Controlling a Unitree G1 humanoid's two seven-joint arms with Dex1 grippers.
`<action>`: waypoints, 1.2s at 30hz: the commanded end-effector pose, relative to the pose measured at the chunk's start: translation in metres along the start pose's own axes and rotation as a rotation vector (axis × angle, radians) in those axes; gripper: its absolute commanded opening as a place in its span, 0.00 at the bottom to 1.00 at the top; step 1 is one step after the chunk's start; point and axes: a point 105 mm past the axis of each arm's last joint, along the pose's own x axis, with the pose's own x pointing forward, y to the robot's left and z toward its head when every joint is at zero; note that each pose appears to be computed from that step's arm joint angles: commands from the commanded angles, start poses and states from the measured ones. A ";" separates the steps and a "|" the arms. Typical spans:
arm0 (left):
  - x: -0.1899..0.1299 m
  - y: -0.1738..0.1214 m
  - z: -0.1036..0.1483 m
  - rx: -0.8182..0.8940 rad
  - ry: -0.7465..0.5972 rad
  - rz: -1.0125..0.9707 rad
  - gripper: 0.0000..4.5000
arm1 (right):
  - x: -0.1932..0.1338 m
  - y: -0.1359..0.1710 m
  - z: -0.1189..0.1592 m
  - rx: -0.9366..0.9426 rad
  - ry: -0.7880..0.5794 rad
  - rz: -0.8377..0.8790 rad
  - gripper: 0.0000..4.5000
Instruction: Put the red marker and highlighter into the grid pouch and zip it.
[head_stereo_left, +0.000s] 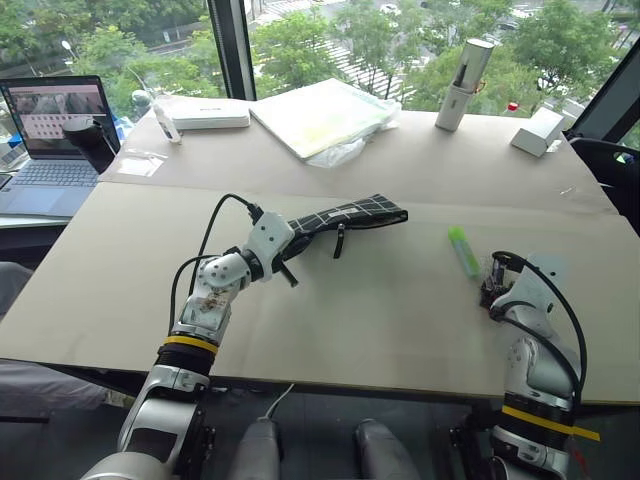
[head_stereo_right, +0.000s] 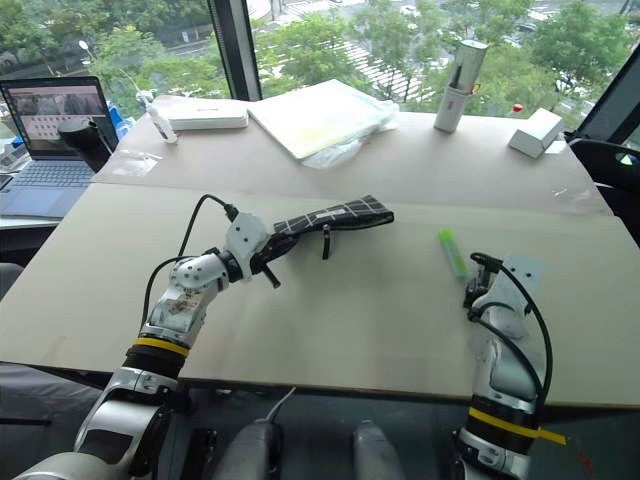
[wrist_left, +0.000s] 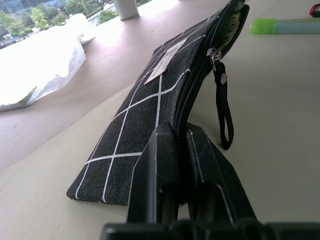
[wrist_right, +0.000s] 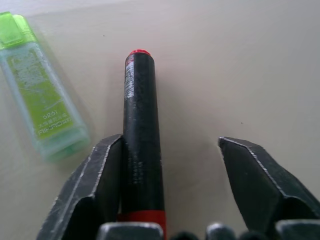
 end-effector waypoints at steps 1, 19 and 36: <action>-0.002 0.011 0.018 0.022 -0.056 0.027 0.00 | 0.000 -0.003 0.004 0.008 -0.024 -0.013 0.41; -0.020 0.013 0.012 0.029 -0.006 -0.075 0.00 | -0.002 0.018 0.090 -0.127 -0.371 0.268 0.12; -0.024 0.009 0.016 0.026 0.001 -0.110 0.00 | -0.106 0.132 0.084 -1.150 -0.818 1.196 0.12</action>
